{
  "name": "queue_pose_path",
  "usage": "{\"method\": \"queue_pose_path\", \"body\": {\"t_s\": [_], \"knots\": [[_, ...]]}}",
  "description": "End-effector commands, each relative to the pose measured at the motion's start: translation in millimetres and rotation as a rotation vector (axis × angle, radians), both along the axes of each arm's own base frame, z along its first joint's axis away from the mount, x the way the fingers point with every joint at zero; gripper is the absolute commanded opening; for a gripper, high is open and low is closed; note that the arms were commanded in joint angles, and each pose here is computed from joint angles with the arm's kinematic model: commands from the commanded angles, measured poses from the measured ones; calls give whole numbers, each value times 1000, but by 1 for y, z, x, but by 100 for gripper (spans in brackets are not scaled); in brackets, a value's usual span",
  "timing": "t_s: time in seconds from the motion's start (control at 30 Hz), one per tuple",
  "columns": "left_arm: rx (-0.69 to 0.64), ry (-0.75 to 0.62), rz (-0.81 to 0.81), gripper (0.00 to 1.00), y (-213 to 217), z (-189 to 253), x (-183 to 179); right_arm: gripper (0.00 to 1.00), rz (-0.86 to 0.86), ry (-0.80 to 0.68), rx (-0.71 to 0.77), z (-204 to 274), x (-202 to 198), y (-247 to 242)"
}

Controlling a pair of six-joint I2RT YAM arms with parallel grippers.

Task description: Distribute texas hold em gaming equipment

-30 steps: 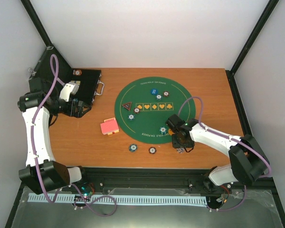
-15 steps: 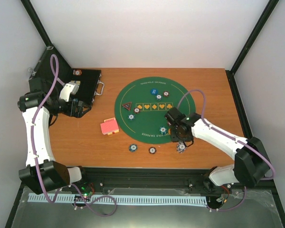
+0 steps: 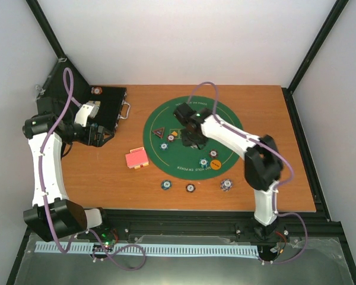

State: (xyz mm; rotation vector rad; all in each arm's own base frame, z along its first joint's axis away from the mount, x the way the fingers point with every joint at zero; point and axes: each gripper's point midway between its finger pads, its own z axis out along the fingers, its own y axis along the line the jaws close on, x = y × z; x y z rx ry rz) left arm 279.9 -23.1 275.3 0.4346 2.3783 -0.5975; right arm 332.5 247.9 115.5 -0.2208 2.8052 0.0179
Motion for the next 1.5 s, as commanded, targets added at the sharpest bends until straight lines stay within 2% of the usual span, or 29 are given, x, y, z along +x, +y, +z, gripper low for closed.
{"method": "queue_pose_path", "body": {"t_s": [0.0, 0.23, 0.33, 0.57, 0.83, 1.17, 1.27, 1.33, 1.47], "knots": [[-6, -22, -5, 100, 0, 7, 4, 25, 76, -15, -28, -13, 46, 40], [-30, -3, -12, 100, 0, -5, 11, 23, 77, -51, 41, -25, 114, 88], [-38, -8, -12, 100, -1, -7, 12, 24, 67, -50, 53, -42, 127, 92], [-51, -4, -27, 100, -3, -10, 12, 25, 64, -35, 86, -69, 136, 99], [-52, -18, -28, 100, -4, -11, 12, 26, 57, -71, 108, -73, 148, 104], [-50, -11, -26, 100, -2, -14, 14, 28, 58, -48, 117, -93, 151, 105], [-44, -11, -24, 100, -2, -14, 14, 34, 63, -40, 115, -97, 150, 105], [-44, -11, -21, 100, -2, -15, 14, 45, 63, -39, 117, -97, 150, 106], [-53, -7, -2, 100, 0, -15, 17, 56, 64, -63, 104, -84, 154, 103]]}}
